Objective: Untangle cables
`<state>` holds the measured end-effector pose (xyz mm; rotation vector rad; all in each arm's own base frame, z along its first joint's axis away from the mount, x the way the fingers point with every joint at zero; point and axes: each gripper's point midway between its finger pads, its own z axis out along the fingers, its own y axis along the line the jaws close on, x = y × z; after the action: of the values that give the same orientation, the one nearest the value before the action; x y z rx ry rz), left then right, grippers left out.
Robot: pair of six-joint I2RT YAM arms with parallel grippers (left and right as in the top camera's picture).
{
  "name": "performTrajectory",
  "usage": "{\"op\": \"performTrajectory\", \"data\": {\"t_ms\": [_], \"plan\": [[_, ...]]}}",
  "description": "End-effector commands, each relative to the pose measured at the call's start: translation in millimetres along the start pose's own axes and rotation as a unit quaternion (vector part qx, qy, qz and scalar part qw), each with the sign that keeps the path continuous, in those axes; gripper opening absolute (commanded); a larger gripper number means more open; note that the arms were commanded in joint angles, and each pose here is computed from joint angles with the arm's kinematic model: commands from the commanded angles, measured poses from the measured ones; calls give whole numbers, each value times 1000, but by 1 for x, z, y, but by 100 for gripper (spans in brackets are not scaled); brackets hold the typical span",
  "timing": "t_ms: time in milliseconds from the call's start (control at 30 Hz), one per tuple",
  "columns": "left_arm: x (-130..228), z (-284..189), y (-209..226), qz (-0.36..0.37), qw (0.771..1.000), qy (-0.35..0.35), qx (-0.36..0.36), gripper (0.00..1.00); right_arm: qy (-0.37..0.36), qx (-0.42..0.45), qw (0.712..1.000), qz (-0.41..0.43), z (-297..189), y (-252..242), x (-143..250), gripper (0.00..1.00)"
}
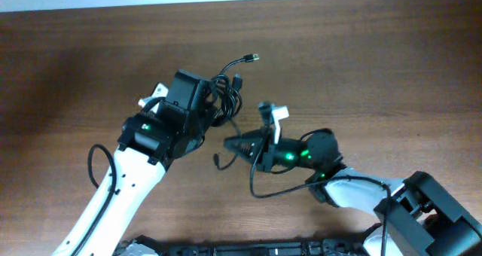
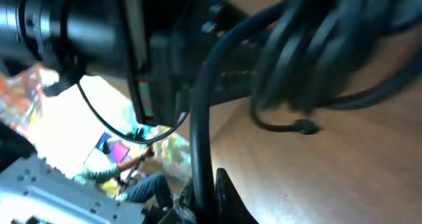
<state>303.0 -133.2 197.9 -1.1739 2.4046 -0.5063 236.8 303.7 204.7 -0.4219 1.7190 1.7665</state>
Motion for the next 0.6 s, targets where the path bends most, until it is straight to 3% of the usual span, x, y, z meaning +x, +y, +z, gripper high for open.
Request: {"op": "performTrajectory", "data": {"t_ms": [0,33,133,200,267,333,433,500,567], "plan": [[1,-8,-17,147,988,2,37,0,-11,3,1000,-4,-10,-5,-14,18],[-1,-8,-24,248,967,-10,51,0,25,-6,999,-27,-18,-7,-7,36],[1,-9,-26,391,919,-13,54,0,86,7,996,-9,-47,-32,7,69],[0,-9,-26,411,910,-16,54,0,62,17,998,-15,-74,-41,-17,89],[-1,-9,-26,429,901,-20,53,0,35,39,998,18,-90,-51,-32,99],[-10,-8,-24,444,894,-42,34,0,22,48,998,27,-110,-57,-43,96],[-14,-8,-23,463,885,-53,25,0,38,35,998,28,-112,-53,-38,60],[-14,-8,-23,476,877,-53,25,0,55,22,998,29,-112,-48,-32,45],[-15,-9,-26,473,879,-56,28,0,69,11,997,30,-113,-44,-28,46]]}}
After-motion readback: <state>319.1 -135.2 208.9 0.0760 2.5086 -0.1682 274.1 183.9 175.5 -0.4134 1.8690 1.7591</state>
